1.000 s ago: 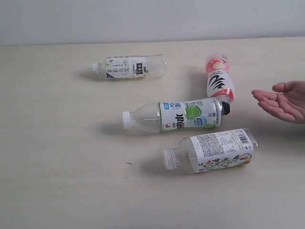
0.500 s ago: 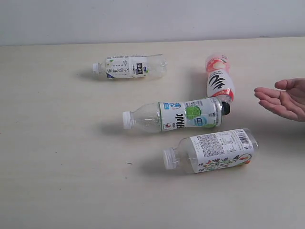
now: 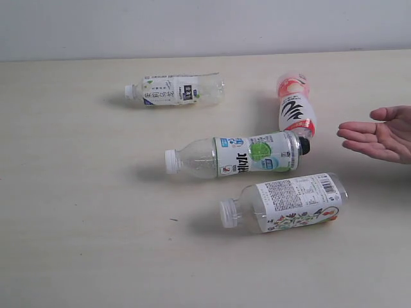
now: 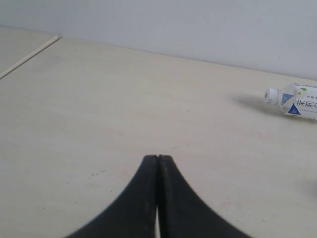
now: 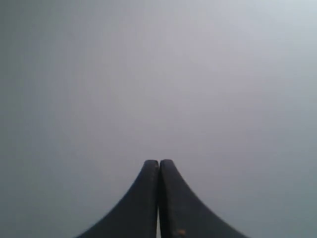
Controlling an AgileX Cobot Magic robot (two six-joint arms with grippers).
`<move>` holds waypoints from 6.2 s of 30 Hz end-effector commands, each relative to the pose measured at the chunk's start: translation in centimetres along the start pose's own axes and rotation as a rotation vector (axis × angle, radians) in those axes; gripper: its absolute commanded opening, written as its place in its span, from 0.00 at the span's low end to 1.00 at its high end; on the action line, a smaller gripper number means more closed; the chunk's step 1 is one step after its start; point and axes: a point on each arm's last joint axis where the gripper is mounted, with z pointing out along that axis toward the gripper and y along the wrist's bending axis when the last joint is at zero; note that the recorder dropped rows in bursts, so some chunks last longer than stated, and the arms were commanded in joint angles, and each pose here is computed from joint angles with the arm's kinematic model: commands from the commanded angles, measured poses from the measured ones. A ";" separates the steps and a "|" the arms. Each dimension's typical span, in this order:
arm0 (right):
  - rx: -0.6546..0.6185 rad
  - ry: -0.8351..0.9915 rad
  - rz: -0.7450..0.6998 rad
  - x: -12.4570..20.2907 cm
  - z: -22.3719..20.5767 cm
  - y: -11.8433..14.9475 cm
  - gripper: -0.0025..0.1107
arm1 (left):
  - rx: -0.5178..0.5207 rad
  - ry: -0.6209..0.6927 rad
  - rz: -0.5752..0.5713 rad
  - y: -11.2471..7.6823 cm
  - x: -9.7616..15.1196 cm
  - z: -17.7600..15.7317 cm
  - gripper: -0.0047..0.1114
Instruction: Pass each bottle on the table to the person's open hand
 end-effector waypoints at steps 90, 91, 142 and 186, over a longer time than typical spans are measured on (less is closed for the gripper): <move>0.636 2.040 -0.324 42.7 20.2 -11.0 0.02 | 0.026 -0.006 0.004 -0.1 0.0 0.0 0.04; 0.634 2.041 -0.328 42.7 20.2 -11.0 0.02 | 0.026 -0.006 0.004 -0.1 0.0 0.0 0.04; 0.506 1.970 -0.662 23.4 16.2 -6.1 0.02 | 0.026 -0.006 0.004 -0.1 0.0 0.0 0.04; 0.623 2.053 -0.734 25.4 11.2 -8.9 0.59 | 0.026 -0.006 0.004 -0.1 0.0 0.0 0.04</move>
